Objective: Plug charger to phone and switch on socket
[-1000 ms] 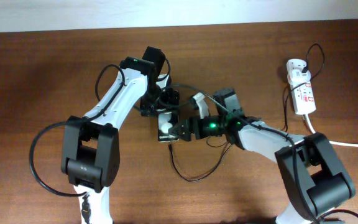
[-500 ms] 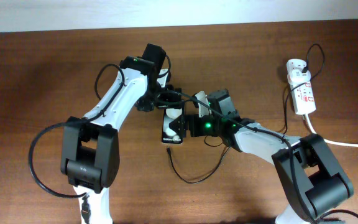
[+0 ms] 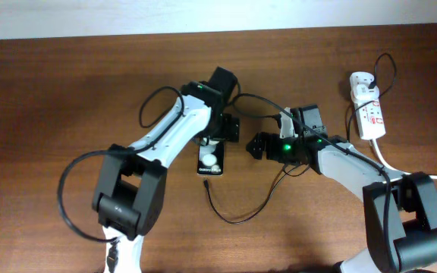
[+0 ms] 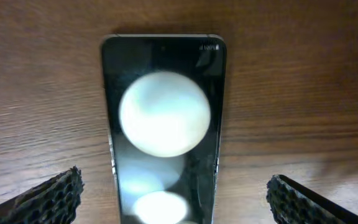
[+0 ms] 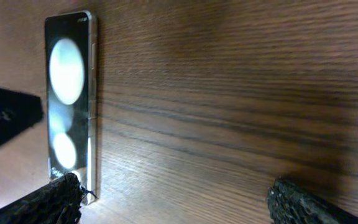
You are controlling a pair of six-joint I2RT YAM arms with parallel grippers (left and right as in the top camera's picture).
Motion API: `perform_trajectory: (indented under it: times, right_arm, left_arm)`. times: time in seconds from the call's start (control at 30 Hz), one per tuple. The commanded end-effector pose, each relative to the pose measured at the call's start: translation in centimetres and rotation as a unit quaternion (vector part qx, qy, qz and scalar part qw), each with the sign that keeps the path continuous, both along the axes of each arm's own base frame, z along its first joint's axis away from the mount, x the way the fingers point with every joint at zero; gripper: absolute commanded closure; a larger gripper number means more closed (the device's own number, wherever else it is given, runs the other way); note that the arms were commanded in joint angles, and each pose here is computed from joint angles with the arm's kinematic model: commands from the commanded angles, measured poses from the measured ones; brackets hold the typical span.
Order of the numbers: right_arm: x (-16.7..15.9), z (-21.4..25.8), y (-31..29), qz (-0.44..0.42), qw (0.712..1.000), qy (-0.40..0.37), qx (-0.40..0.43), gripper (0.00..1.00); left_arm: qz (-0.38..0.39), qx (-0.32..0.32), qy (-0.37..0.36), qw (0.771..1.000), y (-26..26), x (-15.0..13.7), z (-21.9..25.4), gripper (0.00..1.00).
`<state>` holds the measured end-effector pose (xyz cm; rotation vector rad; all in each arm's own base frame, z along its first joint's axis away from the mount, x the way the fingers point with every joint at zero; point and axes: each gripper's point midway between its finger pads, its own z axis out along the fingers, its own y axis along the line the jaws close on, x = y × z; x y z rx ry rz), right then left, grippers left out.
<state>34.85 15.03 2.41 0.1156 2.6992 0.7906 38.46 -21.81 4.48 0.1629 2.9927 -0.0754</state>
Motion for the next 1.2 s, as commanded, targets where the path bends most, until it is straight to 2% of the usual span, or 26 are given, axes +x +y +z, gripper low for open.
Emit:
perform_trajectory:
  times: [0.0,0.27,0.3,0.37,0.47,0.53,0.67,0.77,0.9,1.0,1.1,1.17]
  right_arm:
    - [0.3,-0.1,-0.8,-0.008,1.000,-0.009,-0.026,0.01]
    - [0.2,-0.2,-0.9,-0.008,1.000,-0.007,-0.026,0.01]
    - [0.2,-0.2,-0.9,-0.008,1.000,-0.007,-0.026,0.01]
    - [0.2,-0.2,-0.8,-0.008,1.000,-0.006,-0.026,0.01]
    - [0.1,-0.2,-0.9,-0.007,1.000,-0.004,-0.026,0.01]
    - [-0.2,0.1,-0.1,0.004,1.000,0.000,-0.005,0.01]
    - [-1.0,1.3,1.9,0.038,0.998,0.008,0.058,0.01]
    - [-1.2,2.7,3.9,0.066,0.992,-0.002,0.108,0.01]
    - [-2.0,4.0,8.8,0.096,0.985,-0.010,0.144,0.00]
    - [-2.0,3.3,10.7,0.080,0.987,-0.007,0.137,0.07]
    - [-1.7,3.3,11.7,0.090,0.985,-0.026,0.143,0.11]
    - [-1.0,3.9,12.0,0.092,0.983,-0.047,0.149,0.21]
  left_arm:
    - [0.011,0.028,0.024,0.999,0.7,-0.4,-2.9,0.01]
    - [0.010,0.055,0.070,0.996,1.3,-1.5,-7.7,0.02]
    - [0.010,0.057,0.075,0.996,1.4,-1.6,-8.0,0.10]
    - [0.011,0.057,0.075,0.995,1.5,-1.6,-8.1,0.34]
    - [0.023,0.049,0.084,0.995,2.1,-1.3,-7.9,0.35]
    - [0.018,0.016,0.096,0.995,2.0,-0.9,-7.1,0.35]
    - [0.035,-0.008,0.057,0.998,3.0,1.4,-1.8,0.31]
    - [0.016,-0.054,0.038,0.998,1.9,1.1,2.3,0.27]
    - [0.007,-0.102,0.044,0.994,0.4,0.5,3.9,0.25]
    - [-0.023,-0.148,0.063,0.987,-1.2,-0.4,4.3,0.26]
    - [-0.033,-0.163,0.066,0.984,-1.7,-0.6,4.7,0.25]
    - [-0.041,-0.177,0.071,0.981,-2.1,-0.8,4.9,0.25]
